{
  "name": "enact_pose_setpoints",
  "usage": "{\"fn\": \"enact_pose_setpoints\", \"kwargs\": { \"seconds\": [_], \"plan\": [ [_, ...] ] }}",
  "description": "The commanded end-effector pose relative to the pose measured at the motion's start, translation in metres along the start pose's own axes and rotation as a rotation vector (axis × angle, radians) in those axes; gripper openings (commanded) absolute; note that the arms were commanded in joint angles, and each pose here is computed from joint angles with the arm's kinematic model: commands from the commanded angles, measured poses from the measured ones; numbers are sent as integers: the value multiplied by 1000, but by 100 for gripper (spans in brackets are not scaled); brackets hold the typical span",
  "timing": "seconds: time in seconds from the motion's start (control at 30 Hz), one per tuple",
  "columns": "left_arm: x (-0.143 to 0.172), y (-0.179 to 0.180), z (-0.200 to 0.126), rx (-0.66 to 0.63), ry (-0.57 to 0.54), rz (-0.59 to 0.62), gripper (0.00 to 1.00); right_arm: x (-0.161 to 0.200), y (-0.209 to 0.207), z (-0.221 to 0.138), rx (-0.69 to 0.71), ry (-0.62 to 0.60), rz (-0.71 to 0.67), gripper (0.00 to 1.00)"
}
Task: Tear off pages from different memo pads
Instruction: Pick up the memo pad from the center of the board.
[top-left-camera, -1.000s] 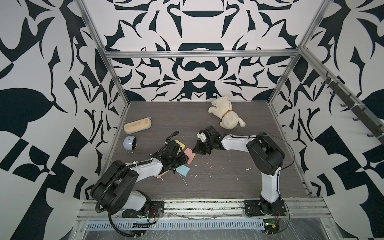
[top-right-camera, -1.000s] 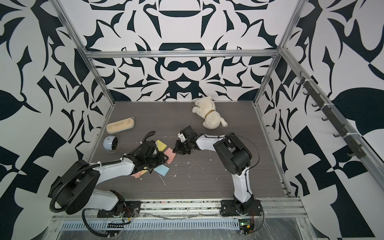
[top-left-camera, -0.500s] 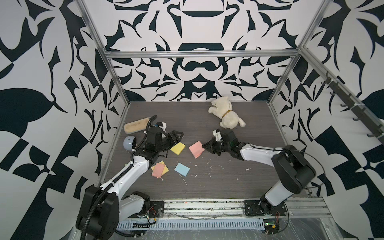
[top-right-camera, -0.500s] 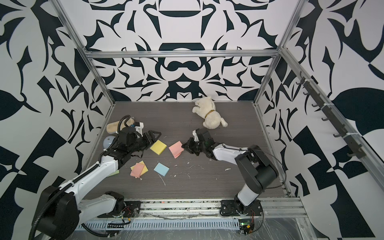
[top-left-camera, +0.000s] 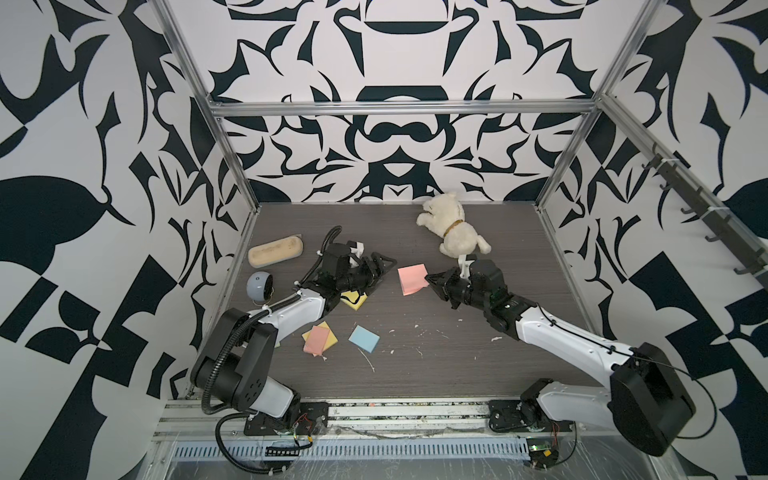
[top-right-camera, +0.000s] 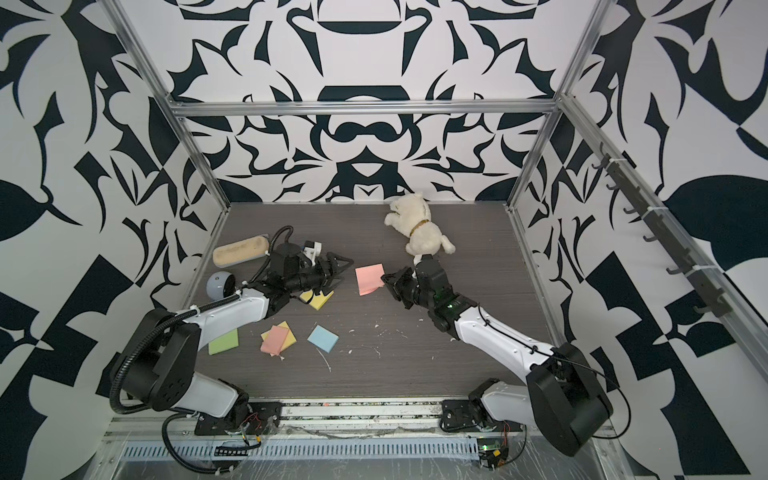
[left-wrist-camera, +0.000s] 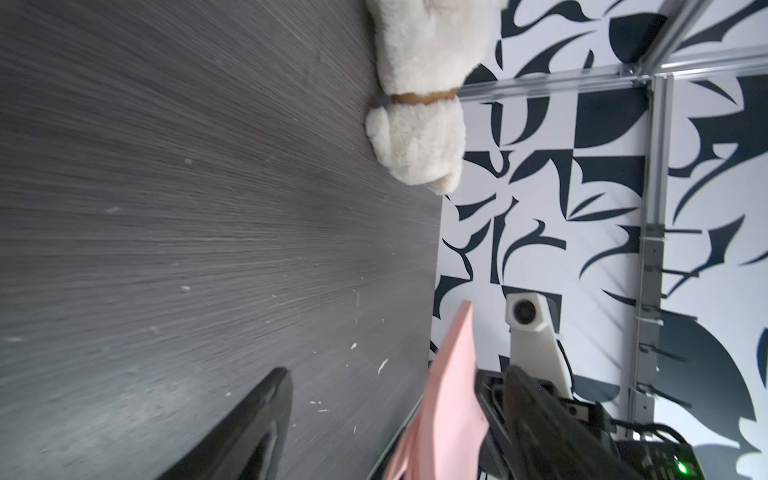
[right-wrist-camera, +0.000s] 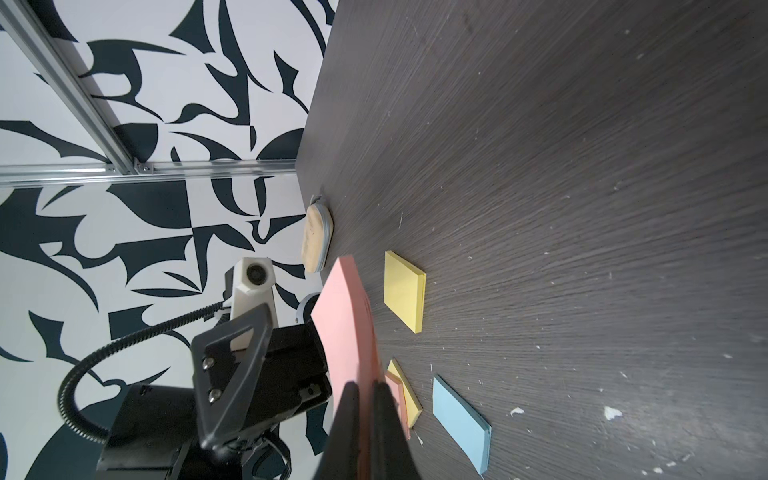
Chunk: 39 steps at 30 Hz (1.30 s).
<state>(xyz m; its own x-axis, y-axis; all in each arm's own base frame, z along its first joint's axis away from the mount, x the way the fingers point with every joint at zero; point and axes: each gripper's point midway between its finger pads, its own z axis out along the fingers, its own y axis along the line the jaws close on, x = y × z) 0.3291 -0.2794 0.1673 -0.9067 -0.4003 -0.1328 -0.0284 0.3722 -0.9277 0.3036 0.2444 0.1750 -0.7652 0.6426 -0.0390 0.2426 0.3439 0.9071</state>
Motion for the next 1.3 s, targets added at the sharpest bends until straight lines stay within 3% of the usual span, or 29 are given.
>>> {"fn": "enact_pose_setpoints", "kwargs": {
  "seconds": [0.0, 0.63, 1.13, 1.2, 1.27],
  "plan": [
    [2, -24, 8, 80, 20, 30, 78, -1, 13, -3, -25, -22, 17, 0],
    [14, -15, 22, 63, 107, 57, 26, 11, 16, 1, -38, 10, 54, 0],
    [20, -22, 21, 78, 162, 110, 0, 14, 14, 5, -49, 27, 79, 1],
    [12, -21, 16, 60, 152, 109, 0, 18, 14, 3, -45, 47, 59, 19],
    [1, -12, 9, 3, 145, 80, 0, 22, 6, -3, -4, 61, -9, 30]
  ]
}}
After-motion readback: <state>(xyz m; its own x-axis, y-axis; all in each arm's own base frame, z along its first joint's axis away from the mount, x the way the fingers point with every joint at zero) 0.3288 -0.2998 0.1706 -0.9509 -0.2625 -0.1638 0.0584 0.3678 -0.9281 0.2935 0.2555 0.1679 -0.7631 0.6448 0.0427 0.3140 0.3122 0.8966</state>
